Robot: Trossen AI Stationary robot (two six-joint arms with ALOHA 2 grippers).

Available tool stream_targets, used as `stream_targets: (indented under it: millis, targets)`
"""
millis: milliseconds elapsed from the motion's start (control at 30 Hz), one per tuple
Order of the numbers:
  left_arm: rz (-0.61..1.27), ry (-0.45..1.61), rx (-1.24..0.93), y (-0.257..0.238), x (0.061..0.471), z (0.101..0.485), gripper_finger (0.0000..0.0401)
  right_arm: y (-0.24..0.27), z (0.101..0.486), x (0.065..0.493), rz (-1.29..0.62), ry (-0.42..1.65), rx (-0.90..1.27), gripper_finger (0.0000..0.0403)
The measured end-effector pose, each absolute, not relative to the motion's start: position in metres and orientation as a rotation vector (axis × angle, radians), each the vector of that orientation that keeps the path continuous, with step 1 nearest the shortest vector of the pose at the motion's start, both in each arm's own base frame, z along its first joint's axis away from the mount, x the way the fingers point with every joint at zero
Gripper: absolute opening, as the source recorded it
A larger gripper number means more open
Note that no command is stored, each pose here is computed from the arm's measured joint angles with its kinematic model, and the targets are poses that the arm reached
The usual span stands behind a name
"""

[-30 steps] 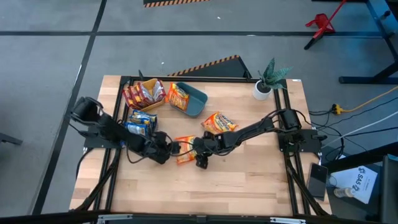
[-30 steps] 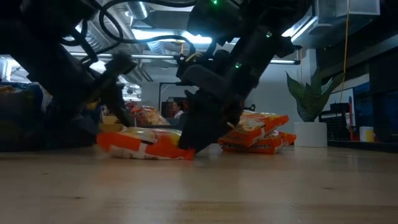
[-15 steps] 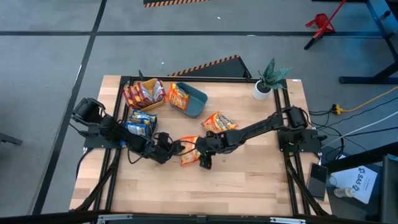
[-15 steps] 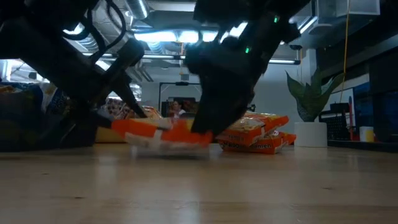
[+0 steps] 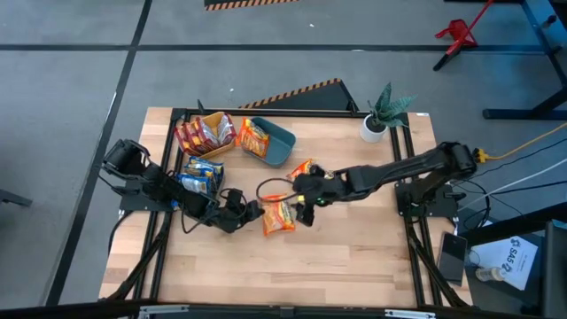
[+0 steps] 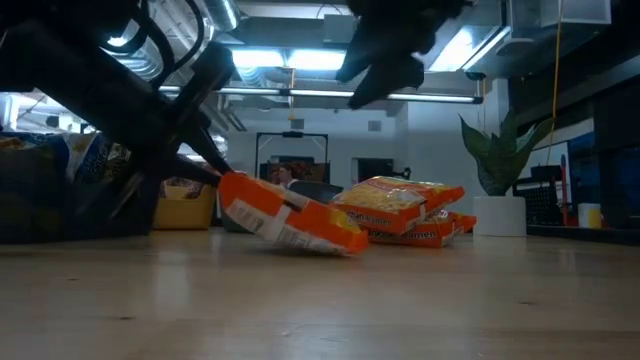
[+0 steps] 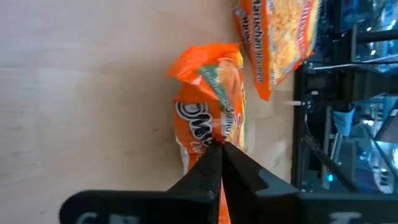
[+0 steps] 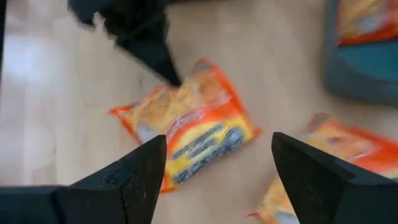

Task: Sort Maruchan noodles
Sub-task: Put the orange noodle pack into the blue bin

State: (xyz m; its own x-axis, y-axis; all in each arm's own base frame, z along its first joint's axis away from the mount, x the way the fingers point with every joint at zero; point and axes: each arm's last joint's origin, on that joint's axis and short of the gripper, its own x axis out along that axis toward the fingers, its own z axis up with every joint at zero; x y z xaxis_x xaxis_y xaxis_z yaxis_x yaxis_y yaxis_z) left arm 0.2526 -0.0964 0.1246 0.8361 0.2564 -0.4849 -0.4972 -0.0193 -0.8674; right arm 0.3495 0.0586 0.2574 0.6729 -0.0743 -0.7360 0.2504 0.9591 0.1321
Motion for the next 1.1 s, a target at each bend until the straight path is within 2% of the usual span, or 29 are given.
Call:
stream_targets:
  millis: [267, 500, 833, 1100]
  targets:
    - [0.589, 0.114, -1.498, -0.096, 0.255, 0.13, 0.0001, 0.056, 0.272, 0.336, -0.214, 0.813, 0.244, 0.028]
    - [0.482, -0.084, -1.56, -0.097, 0.264, 0.149, 0.0, 0.053, 0.288, 0.326, -0.261, 0.747, 0.31, 0.028]
    - [0.466, -0.158, -1.548, -0.083, 0.283, 0.168, 0.0, 0.036, 0.34, 0.266, -0.445, 0.654, 0.252, 0.028]
    - [0.399, -0.254, -1.461, -0.051, 0.299, 0.217, 0.0, 0.029, 0.348, 0.24, -0.526, 0.683, 0.218, 0.028]
